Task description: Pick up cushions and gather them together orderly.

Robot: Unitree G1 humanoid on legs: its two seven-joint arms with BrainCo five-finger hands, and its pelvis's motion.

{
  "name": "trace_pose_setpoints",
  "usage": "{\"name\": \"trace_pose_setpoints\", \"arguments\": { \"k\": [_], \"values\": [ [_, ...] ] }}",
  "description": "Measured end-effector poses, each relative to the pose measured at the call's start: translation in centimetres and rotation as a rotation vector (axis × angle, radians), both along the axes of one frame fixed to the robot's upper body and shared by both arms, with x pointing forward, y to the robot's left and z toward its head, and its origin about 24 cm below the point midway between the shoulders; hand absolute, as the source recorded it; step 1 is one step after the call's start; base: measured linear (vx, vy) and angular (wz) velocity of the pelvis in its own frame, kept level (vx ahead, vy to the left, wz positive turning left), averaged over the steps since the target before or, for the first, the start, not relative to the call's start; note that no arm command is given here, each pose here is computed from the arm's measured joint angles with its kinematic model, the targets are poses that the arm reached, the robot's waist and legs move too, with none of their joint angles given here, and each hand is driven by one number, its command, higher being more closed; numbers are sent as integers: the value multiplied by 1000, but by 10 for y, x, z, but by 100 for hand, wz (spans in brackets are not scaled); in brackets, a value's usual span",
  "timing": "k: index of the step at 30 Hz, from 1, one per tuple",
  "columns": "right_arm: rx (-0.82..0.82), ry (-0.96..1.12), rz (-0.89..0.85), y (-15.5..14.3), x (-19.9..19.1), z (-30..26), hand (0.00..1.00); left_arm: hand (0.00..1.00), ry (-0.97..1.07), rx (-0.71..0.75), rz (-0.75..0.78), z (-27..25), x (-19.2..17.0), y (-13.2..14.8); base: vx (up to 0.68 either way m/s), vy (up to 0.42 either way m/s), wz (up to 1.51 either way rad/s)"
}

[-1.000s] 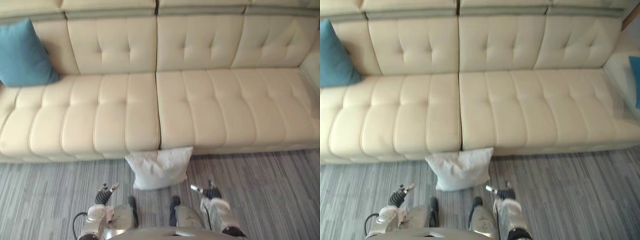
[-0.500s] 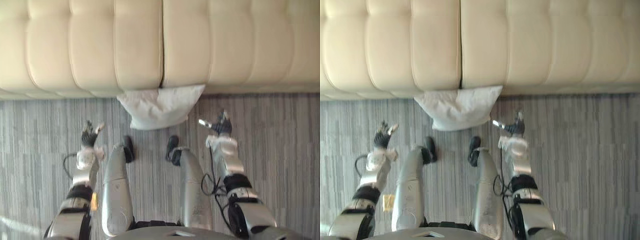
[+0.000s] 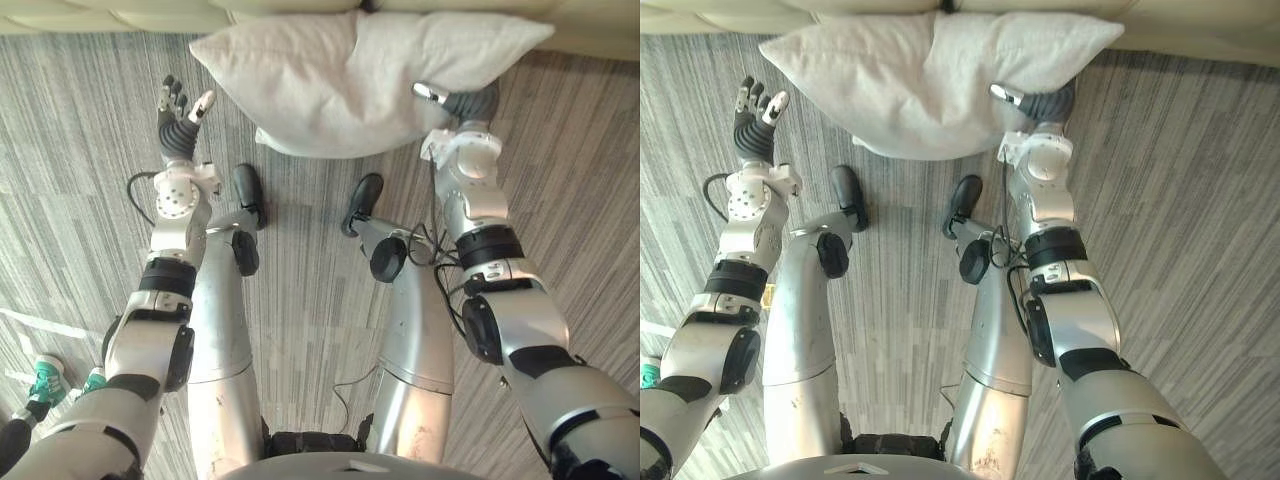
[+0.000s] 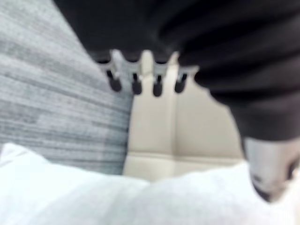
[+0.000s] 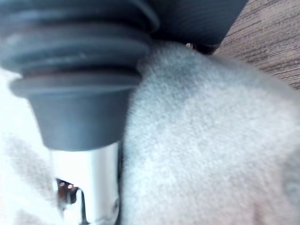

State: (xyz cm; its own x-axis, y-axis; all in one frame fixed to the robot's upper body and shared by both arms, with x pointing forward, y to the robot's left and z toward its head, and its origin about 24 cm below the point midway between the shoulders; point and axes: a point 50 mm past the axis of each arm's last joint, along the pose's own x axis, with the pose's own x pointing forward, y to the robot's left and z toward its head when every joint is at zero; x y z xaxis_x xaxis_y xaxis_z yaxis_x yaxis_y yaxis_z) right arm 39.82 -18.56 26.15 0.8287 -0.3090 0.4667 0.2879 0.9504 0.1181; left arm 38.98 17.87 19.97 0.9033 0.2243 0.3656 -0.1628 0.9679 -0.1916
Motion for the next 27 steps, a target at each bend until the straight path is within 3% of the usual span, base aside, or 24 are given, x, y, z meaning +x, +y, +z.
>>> {"name": "trace_pose_setpoints", "arguments": {
  "k": [2,3,4,8,27],
  "values": [
    [1,-38,14,12,1,13,0,0,-15,10,-35,7,2,-18,-54,8,1],
    [5,-42,17,14,1,14,100,0,-16,9,-47,8,3,-23,-31,12,-3],
    [11,-44,18,20,1,14,100,100,-16,-2,-80,8,3,-40,0,0,0],
    [26,-45,28,35,1,14,100,100,-31,-36,-142,16,2,-77,0,0,0],
    [234,-50,121,40,-11,-9,100,100,-66,-107,-82,19,-8,-62,-23,-5,-4]
  ]
}}
